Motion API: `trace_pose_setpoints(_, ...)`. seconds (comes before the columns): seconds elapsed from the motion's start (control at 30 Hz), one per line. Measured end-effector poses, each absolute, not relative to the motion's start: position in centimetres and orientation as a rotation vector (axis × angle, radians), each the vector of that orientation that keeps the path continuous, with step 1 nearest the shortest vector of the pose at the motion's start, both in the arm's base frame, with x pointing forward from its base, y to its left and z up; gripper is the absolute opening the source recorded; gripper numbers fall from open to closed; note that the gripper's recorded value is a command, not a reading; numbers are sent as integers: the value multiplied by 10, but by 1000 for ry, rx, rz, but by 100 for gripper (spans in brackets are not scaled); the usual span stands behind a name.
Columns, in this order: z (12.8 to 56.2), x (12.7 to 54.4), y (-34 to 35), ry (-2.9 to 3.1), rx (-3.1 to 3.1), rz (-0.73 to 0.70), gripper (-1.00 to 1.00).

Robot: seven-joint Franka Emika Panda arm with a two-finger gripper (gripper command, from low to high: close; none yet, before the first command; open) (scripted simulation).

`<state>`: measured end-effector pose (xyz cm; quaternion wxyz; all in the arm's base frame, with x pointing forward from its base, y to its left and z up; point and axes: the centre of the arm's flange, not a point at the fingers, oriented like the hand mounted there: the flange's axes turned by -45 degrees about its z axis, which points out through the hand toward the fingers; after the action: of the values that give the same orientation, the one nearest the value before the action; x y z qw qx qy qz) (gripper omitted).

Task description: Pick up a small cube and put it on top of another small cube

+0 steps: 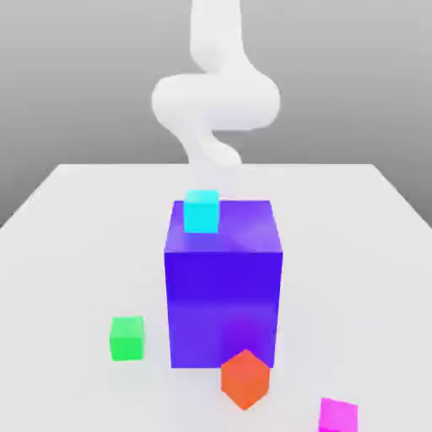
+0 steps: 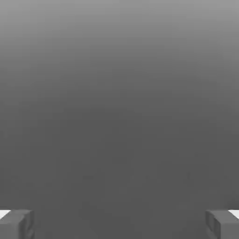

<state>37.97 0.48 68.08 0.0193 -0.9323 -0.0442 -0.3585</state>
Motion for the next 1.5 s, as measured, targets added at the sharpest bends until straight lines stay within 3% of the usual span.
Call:
trace_pose_setpoints(0.27, 564, 469, 43, -618, -2857, -789, 0)
trace_pose_setpoints(0.5, 447, 511, 89, -1000, -2786, -539, 0)
trace_pose_setpoints(1.0, 208, 506, 158, -1827, -2536, -38, 0)
trace_pose_setpoints(1.13, 150, 505, 161, -1891, -2510, -4, 0)
trace_pose_setpoints(1.17, 136, 504, 161, -1892, -2509, -2, -100)
trace_pose_setpoints(1.37, 129, 503, 160, -1891, -2508, 2, -100)
trace_pose_setpoints(1.5, 169, 504, 161, -1895, -2507, 1, -100)
